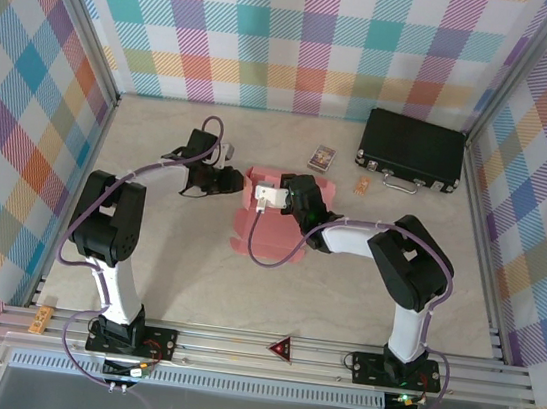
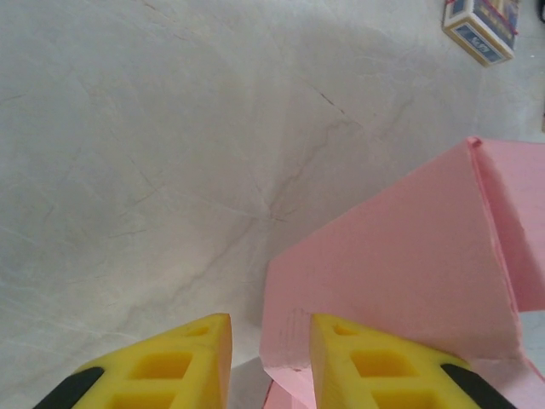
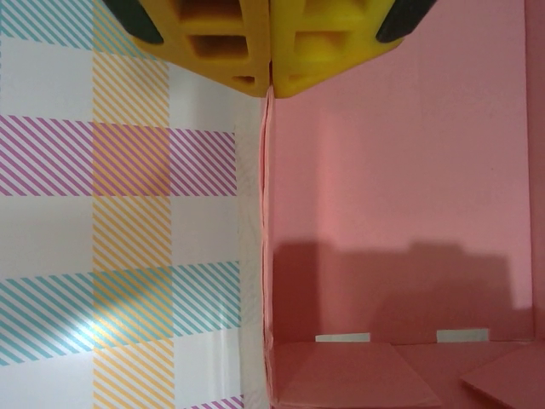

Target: Fold the paper box

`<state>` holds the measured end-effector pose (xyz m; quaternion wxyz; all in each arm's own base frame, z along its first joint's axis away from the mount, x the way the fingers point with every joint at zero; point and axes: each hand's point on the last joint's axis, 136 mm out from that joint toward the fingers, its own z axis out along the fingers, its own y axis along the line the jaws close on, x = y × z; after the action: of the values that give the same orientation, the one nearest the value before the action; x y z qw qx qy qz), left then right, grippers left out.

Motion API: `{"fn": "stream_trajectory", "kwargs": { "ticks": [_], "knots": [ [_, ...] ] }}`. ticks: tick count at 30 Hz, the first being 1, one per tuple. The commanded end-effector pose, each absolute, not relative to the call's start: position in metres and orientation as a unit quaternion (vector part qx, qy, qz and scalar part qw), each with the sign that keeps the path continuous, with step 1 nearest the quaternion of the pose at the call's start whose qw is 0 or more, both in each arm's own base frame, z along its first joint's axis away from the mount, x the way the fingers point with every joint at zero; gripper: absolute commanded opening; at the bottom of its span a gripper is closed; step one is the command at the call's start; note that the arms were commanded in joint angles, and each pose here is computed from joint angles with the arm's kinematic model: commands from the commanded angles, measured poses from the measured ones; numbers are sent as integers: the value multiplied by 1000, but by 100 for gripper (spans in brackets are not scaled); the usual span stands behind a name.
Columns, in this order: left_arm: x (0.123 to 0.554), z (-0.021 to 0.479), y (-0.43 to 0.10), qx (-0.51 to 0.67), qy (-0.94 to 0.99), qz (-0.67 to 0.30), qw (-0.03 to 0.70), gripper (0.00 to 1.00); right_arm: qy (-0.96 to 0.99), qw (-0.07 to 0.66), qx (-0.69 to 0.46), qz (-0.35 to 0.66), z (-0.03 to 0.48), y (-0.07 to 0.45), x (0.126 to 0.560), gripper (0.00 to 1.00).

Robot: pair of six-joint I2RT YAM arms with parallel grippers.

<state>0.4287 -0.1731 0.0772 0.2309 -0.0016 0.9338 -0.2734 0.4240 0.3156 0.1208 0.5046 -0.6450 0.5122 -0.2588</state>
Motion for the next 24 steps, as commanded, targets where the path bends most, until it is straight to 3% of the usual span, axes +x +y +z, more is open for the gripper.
{"fn": "stream_trajectory", "kwargs": {
  "ticks": [1, 15, 24],
  "knots": [
    [430, 84, -180, 8, 923, -303, 236, 30, 522, 498, -647, -248, 113, 317, 426, 8],
    [418, 79, -189, 33, 919, -327, 220, 19, 527, 491, -649, -245, 109, 315, 424, 8],
    [417, 73, -192, 41, 917, -334, 214, 25, 529, 489, -648, -245, 107, 314, 424, 8]
  ]
}}
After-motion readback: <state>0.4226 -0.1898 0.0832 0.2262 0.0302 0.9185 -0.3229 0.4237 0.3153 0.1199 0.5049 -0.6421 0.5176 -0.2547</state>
